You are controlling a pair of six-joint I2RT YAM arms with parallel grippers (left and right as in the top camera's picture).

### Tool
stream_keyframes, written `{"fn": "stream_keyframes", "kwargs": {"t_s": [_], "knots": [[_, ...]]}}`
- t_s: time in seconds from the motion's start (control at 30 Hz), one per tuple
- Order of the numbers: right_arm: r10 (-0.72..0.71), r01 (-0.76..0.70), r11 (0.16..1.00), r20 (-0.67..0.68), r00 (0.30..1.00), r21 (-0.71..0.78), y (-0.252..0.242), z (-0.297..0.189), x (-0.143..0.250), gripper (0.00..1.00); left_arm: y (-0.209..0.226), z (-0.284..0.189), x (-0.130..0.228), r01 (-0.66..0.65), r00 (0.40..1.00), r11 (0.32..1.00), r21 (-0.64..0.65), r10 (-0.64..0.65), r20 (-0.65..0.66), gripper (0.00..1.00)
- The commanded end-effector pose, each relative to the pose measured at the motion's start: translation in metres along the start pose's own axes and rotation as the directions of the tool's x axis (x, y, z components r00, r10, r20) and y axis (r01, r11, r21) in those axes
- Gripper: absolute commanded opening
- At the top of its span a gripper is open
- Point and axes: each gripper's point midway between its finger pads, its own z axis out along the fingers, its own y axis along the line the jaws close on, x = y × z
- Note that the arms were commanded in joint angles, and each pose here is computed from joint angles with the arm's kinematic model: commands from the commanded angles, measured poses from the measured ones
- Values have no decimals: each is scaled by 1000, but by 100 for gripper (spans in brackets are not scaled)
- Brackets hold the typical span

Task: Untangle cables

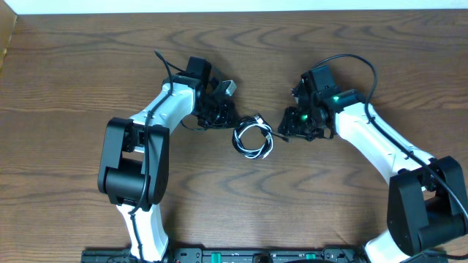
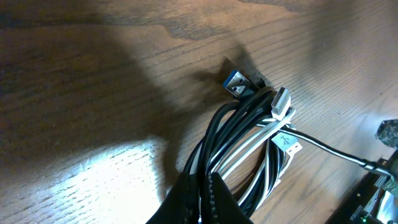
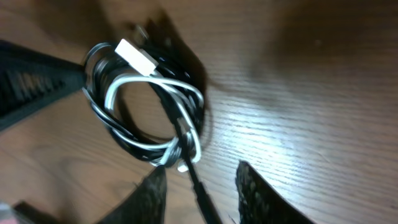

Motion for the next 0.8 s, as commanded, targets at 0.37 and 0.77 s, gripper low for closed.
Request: {"fn": "stream_keyframes", "kwargs": {"t_s": [0.37,0.77], "knots": [[-50,49,997,20,999,58,1,-2,0,30,2,4,3,-13,1000,1000,12,13,-13,7],[-178,178,984,-7,984,19,28,6,16,1,2,4,3,-13,1000,1000,13,13,-13,8]]}}
